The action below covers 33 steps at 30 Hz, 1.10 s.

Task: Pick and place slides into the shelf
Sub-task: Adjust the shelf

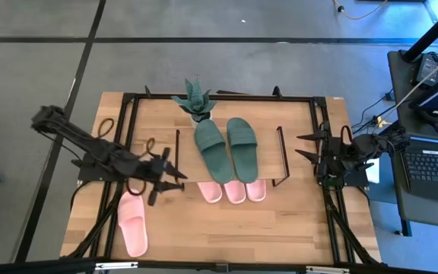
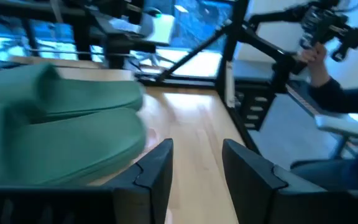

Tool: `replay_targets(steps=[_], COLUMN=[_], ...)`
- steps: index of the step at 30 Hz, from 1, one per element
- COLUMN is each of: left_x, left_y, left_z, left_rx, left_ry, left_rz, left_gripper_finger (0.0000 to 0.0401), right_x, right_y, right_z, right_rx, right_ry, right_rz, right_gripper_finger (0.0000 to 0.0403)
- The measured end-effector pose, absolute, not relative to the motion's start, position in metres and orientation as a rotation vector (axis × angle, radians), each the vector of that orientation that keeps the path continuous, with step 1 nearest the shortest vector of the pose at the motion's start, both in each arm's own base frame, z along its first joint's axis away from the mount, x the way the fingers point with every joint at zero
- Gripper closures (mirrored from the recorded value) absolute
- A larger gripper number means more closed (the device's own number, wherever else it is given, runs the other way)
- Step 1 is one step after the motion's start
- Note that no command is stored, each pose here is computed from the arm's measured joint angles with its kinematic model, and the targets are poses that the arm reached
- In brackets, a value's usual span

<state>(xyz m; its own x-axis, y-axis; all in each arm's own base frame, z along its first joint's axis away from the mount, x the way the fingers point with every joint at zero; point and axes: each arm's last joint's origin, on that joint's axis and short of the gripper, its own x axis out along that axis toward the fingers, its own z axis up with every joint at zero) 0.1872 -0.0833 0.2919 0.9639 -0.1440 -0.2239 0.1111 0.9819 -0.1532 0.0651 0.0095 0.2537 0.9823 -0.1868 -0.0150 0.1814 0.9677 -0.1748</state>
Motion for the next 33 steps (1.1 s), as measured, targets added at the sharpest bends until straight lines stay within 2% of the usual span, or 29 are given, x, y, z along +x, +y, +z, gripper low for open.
replay_targets(steps=[8, 14, 20, 26, 33], left_x=[0.159, 0.151, 0.15, 0.15, 0.15], left_y=[-0.07, -0.066, -0.065, -0.065, -0.065], left_z=[0.286, 0.291, 0.293, 0.289, 0.288], left_rx=[-0.067, 0.012, 0.025, 0.039, 0.04], left_ry=[0.155, 0.11, 0.098, 0.133, 0.147], left_rz=[-0.134, -0.142, -0.138, -0.137, -0.136], left_gripper_finger=[0.0269, 0.0269, 0.0269, 0.0269, 0.0269], right_x=[0.066, 0.079, 0.101, 0.109, 0.131], right_y=[0.01, 0.014, 0.02, 0.022, 0.027], right_z=[0.255, 0.263, 0.285, 0.316, 0.319], right_rx=[-0.168, -0.191, -0.21, -0.086, 0.059], right_ry=[0.025, 0.119, 0.366, 0.653, 1.008], right_rz=[-0.187, -0.228, -0.37, -0.483, -0.531], right_gripper_finger=[0.0182, 0.0182, 0.0182, 0.0182, 0.0182])
